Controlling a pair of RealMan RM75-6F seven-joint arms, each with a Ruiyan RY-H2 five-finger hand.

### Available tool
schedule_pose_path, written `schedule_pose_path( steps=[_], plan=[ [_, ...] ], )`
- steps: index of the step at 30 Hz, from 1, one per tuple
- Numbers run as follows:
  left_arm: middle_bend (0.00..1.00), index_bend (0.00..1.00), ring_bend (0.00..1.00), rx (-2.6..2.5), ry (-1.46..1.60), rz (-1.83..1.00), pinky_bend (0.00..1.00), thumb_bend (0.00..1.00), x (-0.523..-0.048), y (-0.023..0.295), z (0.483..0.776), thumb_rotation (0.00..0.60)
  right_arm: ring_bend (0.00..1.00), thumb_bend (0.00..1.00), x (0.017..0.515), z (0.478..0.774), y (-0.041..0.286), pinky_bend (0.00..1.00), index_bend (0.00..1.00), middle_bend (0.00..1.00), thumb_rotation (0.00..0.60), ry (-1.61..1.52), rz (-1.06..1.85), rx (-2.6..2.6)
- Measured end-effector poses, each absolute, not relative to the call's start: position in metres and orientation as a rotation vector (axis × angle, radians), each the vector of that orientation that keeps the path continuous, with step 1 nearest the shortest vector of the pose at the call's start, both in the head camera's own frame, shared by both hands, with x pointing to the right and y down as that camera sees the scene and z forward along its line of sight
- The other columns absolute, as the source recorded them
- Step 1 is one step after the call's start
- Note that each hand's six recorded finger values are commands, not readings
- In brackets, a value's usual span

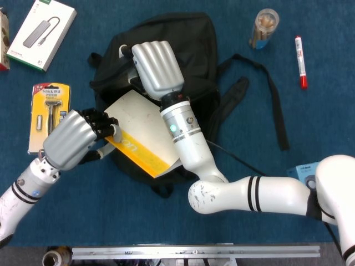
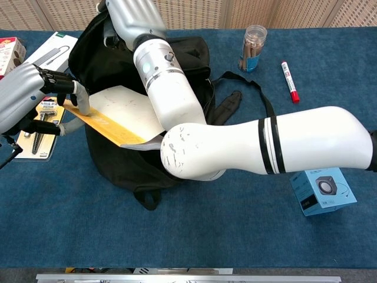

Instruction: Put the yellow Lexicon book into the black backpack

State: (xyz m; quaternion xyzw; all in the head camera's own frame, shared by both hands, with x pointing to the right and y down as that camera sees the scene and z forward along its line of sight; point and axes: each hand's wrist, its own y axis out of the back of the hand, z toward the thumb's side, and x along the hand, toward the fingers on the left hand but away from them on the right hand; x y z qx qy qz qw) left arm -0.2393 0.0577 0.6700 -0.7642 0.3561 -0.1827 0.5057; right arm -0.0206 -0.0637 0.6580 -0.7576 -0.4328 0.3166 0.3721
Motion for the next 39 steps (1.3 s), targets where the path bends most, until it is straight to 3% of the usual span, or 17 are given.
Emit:
schedule_pose_path(
  steps=[39],
  plan=[
    [0.66,0.65,0.55,-1.554,0.995,-0.789,0.66,0.33,-0.213,0.06,0.712,0.6,0.64,0.89,-0.025,0.647,-0.066,0.86,0.72,0.63,0.6,-1.203,0.807,-1.99]
  ],
)
